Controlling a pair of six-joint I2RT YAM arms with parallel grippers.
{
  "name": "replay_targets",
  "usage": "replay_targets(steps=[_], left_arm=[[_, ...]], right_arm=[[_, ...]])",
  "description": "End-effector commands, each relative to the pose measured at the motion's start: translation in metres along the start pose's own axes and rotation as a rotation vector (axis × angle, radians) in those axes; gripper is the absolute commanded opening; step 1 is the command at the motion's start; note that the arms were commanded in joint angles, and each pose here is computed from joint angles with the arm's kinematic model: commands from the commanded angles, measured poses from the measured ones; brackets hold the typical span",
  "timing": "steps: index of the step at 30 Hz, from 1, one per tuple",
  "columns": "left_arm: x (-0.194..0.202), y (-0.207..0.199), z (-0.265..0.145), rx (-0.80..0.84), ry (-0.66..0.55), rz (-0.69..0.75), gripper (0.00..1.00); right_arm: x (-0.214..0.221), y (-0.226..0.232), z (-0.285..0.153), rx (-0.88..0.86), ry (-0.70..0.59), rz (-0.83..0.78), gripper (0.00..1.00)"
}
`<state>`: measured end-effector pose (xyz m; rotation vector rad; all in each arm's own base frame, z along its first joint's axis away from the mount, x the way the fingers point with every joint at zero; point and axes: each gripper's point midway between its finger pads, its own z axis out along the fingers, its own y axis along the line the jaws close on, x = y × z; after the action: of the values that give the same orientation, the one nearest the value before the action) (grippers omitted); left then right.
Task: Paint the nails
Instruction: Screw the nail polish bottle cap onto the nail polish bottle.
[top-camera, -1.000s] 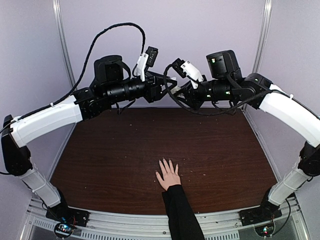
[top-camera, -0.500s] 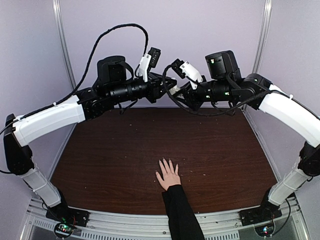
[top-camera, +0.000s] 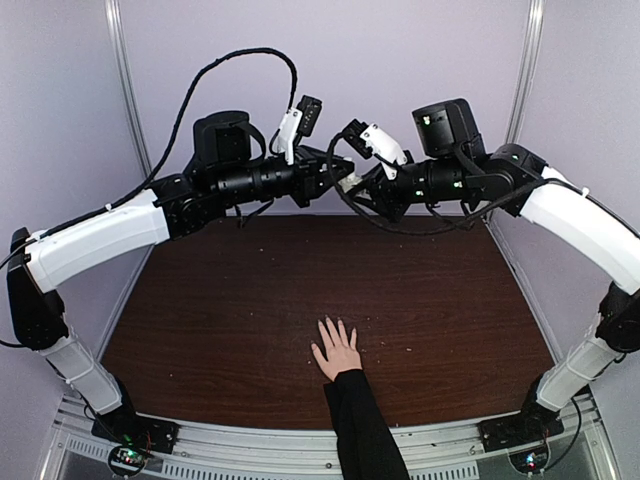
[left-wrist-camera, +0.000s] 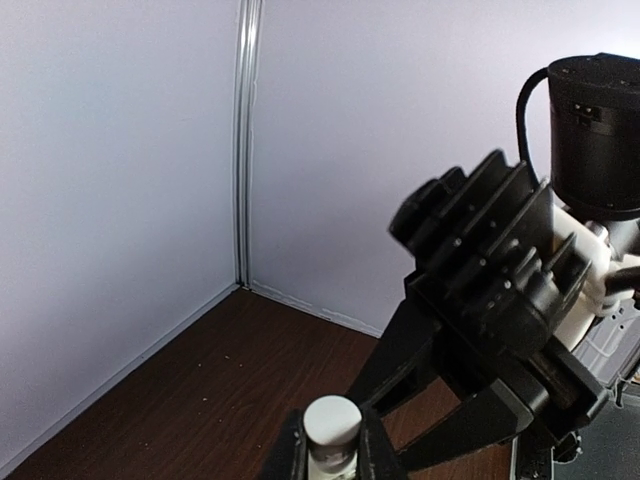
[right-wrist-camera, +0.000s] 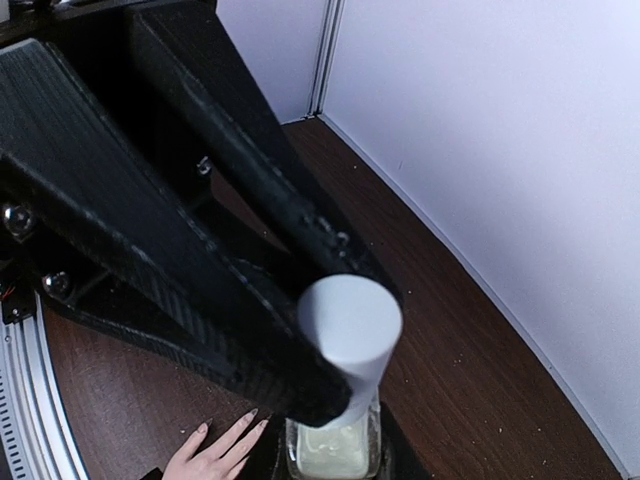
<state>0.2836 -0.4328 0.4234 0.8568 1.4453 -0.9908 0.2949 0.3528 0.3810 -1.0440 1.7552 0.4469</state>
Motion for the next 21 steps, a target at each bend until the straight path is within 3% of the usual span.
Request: replay_targets(steps=[1,21], left_arm=[[0.009,-0.020,0.003,0.116,0.045,0.001,0.01],[0.027,-0.078,-0.008,0.490,0.100,-0.016,0.01]], right_arm=[[-0.037,0.017,-0.023,-0.101,-0.127,-0.066,0.00],[-0.069,0.080,-0.089,-0.544,-0.341,-0.185,0.00]])
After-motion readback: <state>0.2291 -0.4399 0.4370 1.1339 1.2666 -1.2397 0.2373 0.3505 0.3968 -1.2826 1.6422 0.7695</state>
